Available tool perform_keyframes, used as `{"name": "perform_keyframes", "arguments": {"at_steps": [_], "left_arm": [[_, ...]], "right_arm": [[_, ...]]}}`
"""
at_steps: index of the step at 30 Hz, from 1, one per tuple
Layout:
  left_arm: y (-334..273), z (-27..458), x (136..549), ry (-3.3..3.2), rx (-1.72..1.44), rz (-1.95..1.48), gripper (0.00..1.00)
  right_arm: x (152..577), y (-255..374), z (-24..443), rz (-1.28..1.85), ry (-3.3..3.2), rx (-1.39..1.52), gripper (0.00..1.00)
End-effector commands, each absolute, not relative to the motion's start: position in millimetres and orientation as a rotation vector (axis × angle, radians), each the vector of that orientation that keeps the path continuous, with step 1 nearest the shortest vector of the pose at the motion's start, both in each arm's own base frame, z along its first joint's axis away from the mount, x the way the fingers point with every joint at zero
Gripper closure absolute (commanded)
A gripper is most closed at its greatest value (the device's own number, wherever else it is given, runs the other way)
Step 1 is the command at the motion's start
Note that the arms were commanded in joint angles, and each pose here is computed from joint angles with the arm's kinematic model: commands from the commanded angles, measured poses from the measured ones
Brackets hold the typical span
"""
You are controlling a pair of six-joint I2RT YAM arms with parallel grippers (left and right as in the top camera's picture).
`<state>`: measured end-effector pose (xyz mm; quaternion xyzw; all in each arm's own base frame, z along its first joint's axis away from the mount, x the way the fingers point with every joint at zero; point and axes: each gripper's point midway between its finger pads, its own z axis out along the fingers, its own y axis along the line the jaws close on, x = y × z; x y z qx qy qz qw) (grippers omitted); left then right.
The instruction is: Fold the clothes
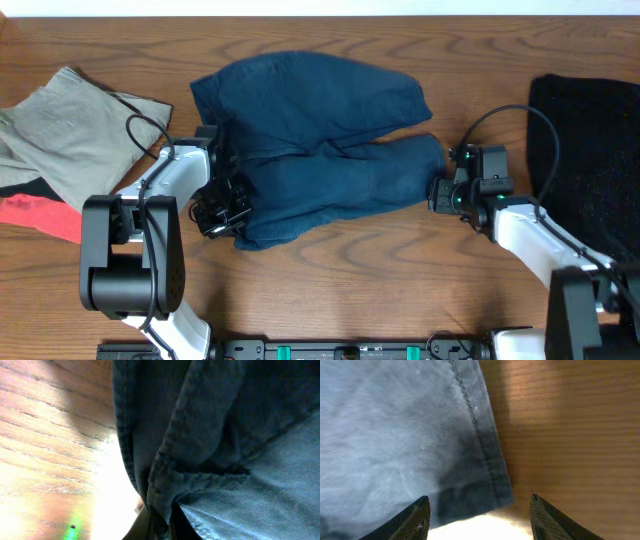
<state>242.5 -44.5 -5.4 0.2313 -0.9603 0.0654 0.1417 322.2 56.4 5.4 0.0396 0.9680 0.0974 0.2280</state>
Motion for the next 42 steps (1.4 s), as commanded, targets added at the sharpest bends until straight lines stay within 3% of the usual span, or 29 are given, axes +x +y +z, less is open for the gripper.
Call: {"name": "perform_keyframes", "arguments": {"at_steps": [1, 4, 6, 7, 15, 27, 37, 42], "left_arm": [[-23, -17, 237, -2.778, 0.689, 0.024, 0.94], [-23, -16, 234, -2.769, 0.687, 0.02, 0.94], [-23, -16, 233, -2.762, 0.685, 0.017, 0.94], [-23, -15, 232, -2.759, 0.685, 0.016, 0.94], [-29, 0, 230, -2.787, 0.596, 0.088, 0.94], [-61, 100, 218, -2.999, 0.383, 0.478, 0.94], [-70, 179, 191, -3.277, 0.317, 0.705, 0.94], [-57, 203, 200, -3.466, 0.394, 0.667, 0.94]], "right_arm": [[320, 65, -7, 0.271, 2.688, 0.103, 0.39], [324, 65, -15, 0.275, 2.687, 0.118, 0.52], [324, 65, -20, 0.277, 2.697, 0.135, 0.88], [323, 65, -21, 0.278, 2.701, 0.146, 0.99], [314, 58, 7, 0.307, 2.711, 0.19, 0.99], [295, -3, 167, 0.196, 2.519, 0.339, 0.99], [259, -31, 247, 0.068, 2.417, 0.386, 0.99], [266, -34, 283, 0.047, 2.329, 0.354, 0.99]]}}
